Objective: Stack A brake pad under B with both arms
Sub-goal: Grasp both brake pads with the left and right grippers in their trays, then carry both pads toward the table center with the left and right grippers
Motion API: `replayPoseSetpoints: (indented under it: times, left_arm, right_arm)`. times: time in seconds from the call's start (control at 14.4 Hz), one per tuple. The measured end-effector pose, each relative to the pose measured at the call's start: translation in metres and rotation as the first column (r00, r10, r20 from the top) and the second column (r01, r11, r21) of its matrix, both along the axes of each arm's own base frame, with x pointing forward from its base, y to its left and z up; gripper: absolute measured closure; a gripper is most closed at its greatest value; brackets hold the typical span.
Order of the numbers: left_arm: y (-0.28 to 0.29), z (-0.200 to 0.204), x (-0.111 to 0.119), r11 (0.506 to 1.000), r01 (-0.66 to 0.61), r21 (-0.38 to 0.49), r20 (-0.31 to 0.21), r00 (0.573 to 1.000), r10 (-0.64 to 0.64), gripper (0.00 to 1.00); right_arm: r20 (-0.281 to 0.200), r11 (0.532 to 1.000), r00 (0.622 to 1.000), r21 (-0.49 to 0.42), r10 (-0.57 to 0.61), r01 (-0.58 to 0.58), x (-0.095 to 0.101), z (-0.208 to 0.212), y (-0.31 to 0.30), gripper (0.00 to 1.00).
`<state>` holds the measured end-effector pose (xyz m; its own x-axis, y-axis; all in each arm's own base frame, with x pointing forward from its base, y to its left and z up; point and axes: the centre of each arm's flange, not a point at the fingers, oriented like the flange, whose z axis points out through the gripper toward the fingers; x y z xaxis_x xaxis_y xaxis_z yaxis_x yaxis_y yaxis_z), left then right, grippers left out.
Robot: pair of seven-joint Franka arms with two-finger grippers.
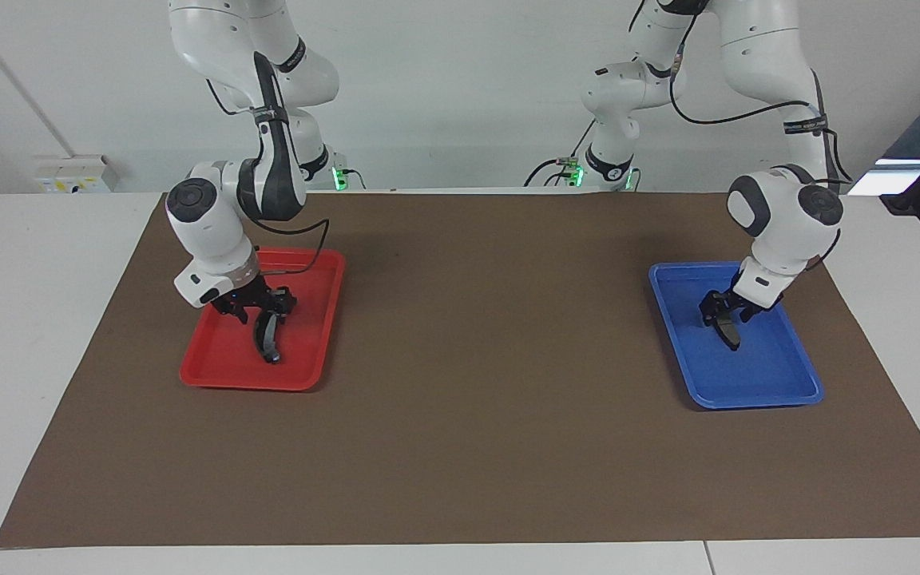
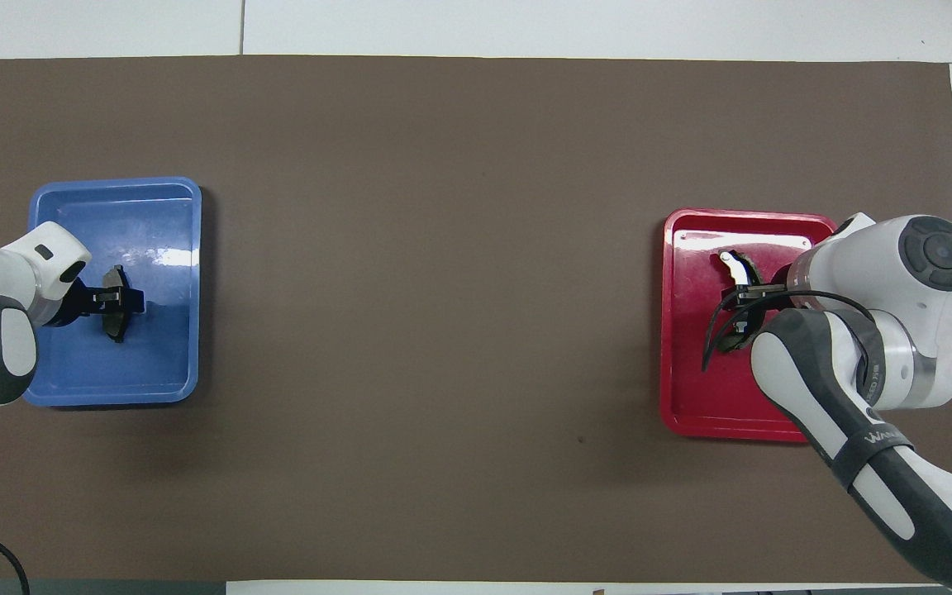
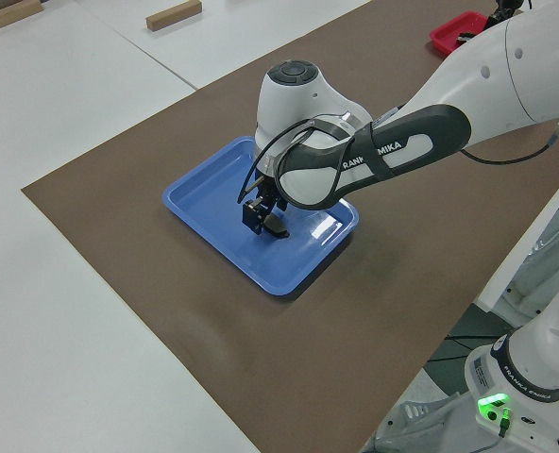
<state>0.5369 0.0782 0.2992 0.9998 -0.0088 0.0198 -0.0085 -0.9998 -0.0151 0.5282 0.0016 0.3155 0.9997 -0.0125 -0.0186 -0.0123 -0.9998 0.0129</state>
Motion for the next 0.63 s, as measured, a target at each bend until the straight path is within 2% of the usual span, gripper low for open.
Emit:
replayPoseSetpoints:
  times: [0.07, 0.28, 0.63]
  left_arm:
    - [0.000, -0.002, -0.001, 1.000, -0.003, 0.000, -0.002, 1.000, 0.003, 0.20]
    - [0.000, 0.001, -0.002, 1.000, -0.013, -0.002, 0.002, 1.000, 0.013, 0.60]
    - [0.001, 0.001, -0.002, 1.000, -0.020, -0.002, 0.003, 1.000, 0.020, 0.60]
  right_arm:
    - [-0.004, 1.000, 1.000, 0.000, 0.009, -0.009, -0.001, -0.004, 0.000, 0.23]
    - [-0.003, 1.000, 1.000, -0.002, 0.022, -0.022, -0.001, -0.013, 0.000, 0.25]
    - [-0.006, 1.000, 1.000, -0.003, 0.022, -0.022, -0.001, -0.015, 0.000, 0.30]
